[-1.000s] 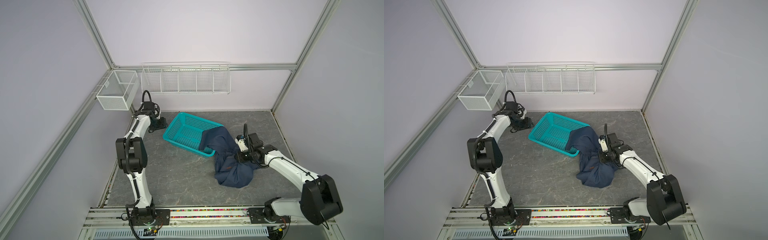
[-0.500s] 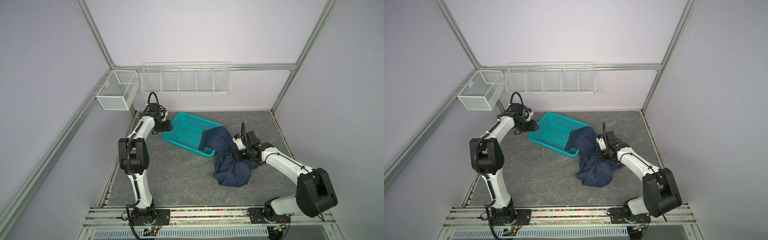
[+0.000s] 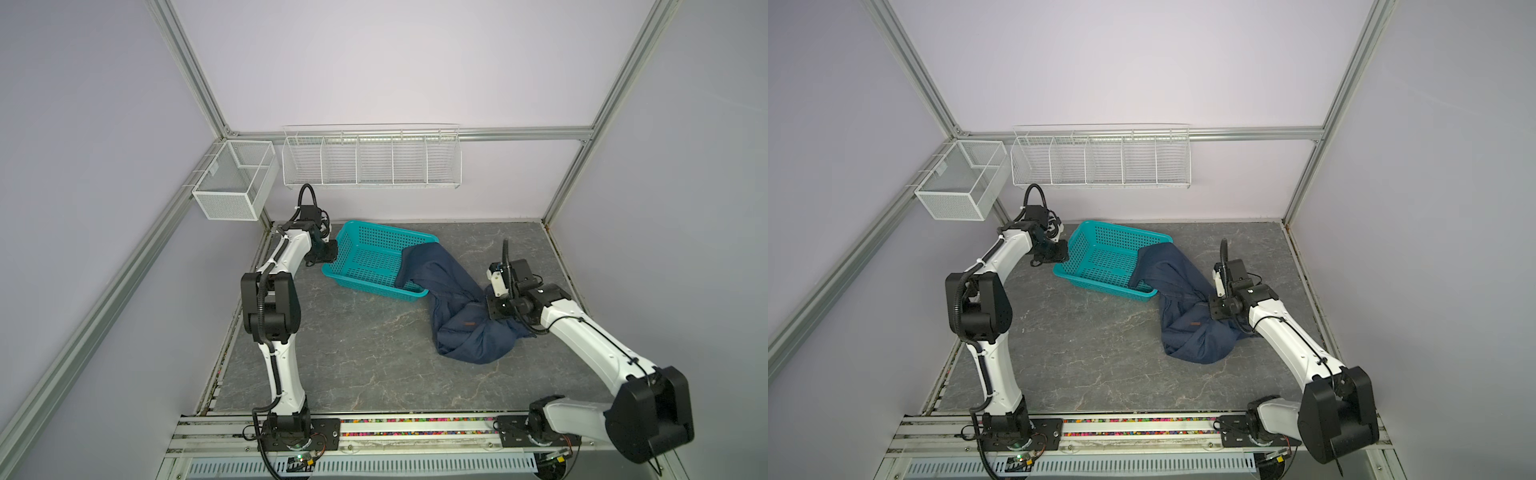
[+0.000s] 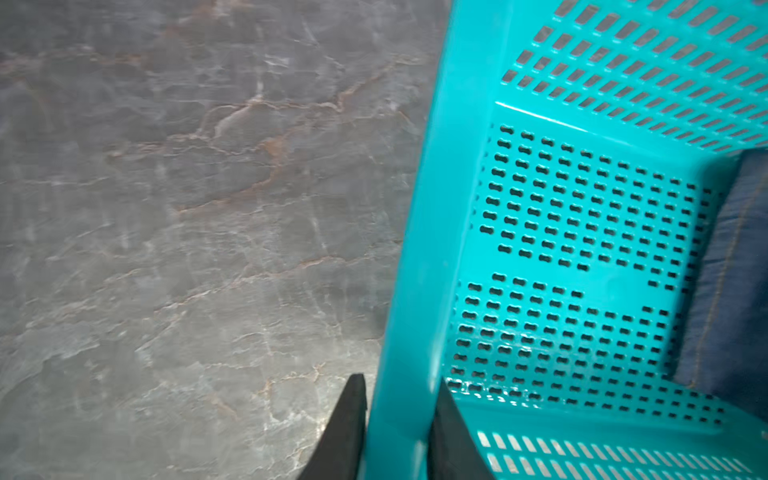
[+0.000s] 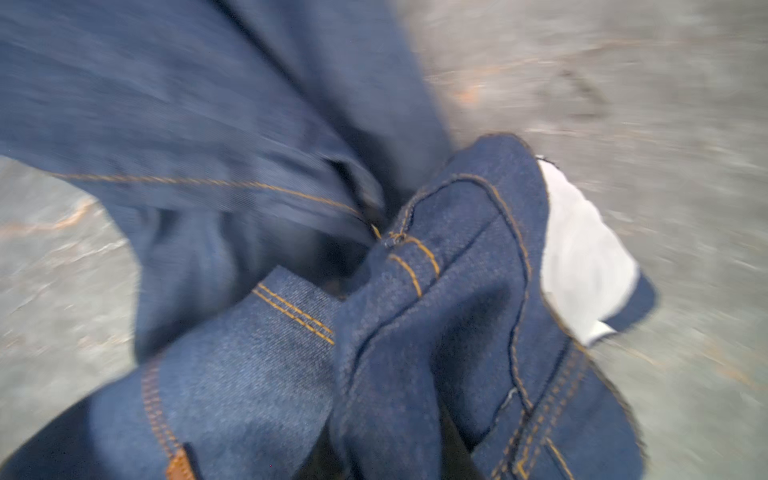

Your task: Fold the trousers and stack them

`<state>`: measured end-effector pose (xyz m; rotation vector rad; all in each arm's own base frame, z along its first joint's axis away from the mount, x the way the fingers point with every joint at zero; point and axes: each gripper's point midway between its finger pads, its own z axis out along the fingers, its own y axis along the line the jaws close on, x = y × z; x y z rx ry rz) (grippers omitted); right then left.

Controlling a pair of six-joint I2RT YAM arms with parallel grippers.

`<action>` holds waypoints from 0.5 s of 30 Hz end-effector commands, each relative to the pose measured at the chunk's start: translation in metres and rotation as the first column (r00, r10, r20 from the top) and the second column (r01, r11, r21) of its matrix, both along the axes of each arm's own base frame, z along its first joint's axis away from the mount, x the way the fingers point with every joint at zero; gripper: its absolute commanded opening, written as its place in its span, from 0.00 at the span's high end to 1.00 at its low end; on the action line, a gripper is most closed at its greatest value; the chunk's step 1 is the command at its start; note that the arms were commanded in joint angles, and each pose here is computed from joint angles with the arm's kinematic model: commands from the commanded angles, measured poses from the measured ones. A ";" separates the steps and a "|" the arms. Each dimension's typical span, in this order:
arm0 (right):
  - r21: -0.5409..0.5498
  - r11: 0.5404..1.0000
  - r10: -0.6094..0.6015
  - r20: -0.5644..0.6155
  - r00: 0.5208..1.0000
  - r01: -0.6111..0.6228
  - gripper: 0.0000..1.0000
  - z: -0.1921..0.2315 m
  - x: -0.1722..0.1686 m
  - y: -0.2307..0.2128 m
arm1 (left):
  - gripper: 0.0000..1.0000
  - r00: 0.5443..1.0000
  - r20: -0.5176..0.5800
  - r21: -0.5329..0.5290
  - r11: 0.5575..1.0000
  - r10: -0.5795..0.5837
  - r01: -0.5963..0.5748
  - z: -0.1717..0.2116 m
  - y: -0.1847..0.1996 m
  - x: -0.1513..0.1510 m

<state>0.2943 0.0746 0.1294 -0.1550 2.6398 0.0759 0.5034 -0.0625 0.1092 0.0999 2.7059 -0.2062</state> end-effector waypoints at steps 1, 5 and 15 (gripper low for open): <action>-0.141 0.979 -0.149 -0.007 0.989 0.146 0.77 0.005 -0.023 -0.049 | 0.78 0.987 0.039 0.051 0.986 0.159 -0.161 0.005 0.036 0.017; -0.112 0.965 -0.235 0.033 0.972 0.237 0.78 0.017 -0.029 -0.067 | 0.78 0.975 0.046 0.069 0.973 0.218 -0.221 0.002 0.050 0.028; 0.079 0.997 0.009 0.081 0.997 -0.015 0.70 0.031 -0.004 -0.008 | 0.76 0.963 0.059 0.029 0.964 0.262 -0.264 -0.001 0.056 0.052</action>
